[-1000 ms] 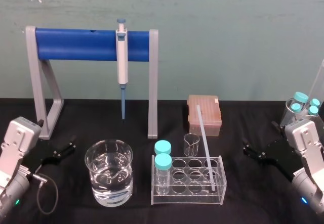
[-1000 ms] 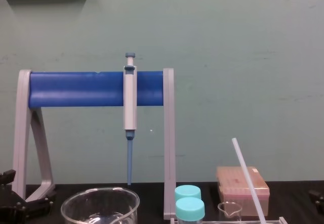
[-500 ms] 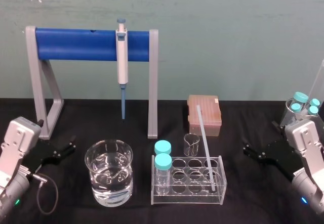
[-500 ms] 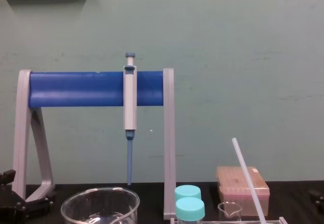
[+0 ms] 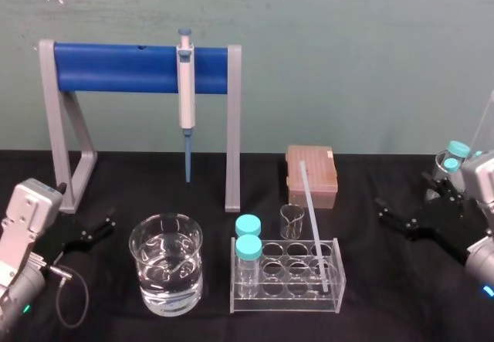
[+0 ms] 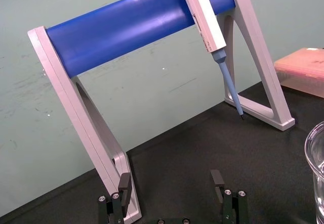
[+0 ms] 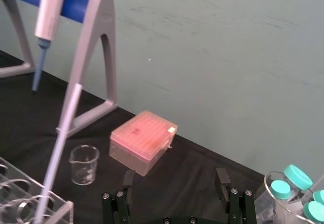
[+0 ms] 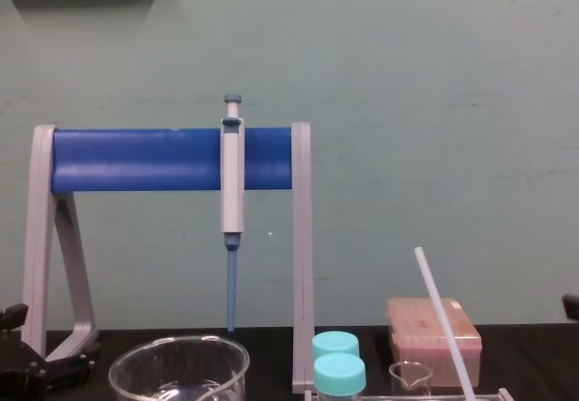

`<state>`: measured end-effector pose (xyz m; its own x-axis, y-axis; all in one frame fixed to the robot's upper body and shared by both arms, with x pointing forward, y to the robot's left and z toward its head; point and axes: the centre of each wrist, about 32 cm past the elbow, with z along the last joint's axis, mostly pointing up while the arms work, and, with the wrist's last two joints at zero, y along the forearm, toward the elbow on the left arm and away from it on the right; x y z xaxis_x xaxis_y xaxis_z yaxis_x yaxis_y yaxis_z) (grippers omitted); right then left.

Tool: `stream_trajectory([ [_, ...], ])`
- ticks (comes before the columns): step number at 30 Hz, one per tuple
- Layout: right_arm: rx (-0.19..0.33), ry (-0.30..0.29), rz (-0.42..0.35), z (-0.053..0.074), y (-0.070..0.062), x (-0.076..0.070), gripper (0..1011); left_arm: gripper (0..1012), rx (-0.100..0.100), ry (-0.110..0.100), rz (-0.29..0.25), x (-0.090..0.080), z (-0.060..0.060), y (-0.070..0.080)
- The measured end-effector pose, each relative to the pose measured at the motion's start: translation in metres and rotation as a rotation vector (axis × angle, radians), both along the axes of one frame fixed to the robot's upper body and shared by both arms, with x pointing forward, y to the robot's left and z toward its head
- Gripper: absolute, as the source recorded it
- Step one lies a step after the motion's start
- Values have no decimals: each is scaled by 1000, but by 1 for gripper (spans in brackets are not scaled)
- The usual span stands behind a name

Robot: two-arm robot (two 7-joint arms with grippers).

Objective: Pick up the stirring rod with one hand, then place it down.

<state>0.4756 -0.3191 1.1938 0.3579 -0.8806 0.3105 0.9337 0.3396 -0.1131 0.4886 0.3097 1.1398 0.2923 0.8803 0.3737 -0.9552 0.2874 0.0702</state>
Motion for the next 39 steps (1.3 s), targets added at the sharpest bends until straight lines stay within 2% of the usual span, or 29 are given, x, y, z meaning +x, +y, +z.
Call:
stream_trajectory([
  [3, 23, 29, 30, 18, -5, -5, 1003, 1005, 0, 0, 0, 0, 0, 0],
  [4, 23, 29, 30, 18, -5, -5, 1003, 1005, 0, 0, 0, 0, 0, 0],
  [8, 80, 75, 91, 38, -13, -8, 1003, 1005, 0, 0, 0, 0, 0, 0],
  [16, 196, 188, 242, 61, -25, -3, 1003, 1005, 0, 0, 0, 0, 0, 0],
  [17, 196, 188, 242, 61, -25, -3, 1003, 1005, 0, 0, 0, 0, 0, 0],
  [23, 254, 283, 331, 68, -30, 12, 1003, 1005, 0, 0, 0, 0, 0, 0],
  [26, 282, 349, 373, 69, -31, 25, 1003, 1005, 0, 0, 0, 0, 0, 0],
  [28, 290, 372, 389, 69, -30, 31, 1003, 1005, 0, 0, 0, 0, 0, 0],
  [32, 296, 429, 420, 67, -25, 47, 1003, 1005, 0, 0, 0, 0, 0, 0],
  [39, 280, 492, 445, 64, -13, 69, 1003, 1005, 0, 0, 0, 0, 0, 0],
])
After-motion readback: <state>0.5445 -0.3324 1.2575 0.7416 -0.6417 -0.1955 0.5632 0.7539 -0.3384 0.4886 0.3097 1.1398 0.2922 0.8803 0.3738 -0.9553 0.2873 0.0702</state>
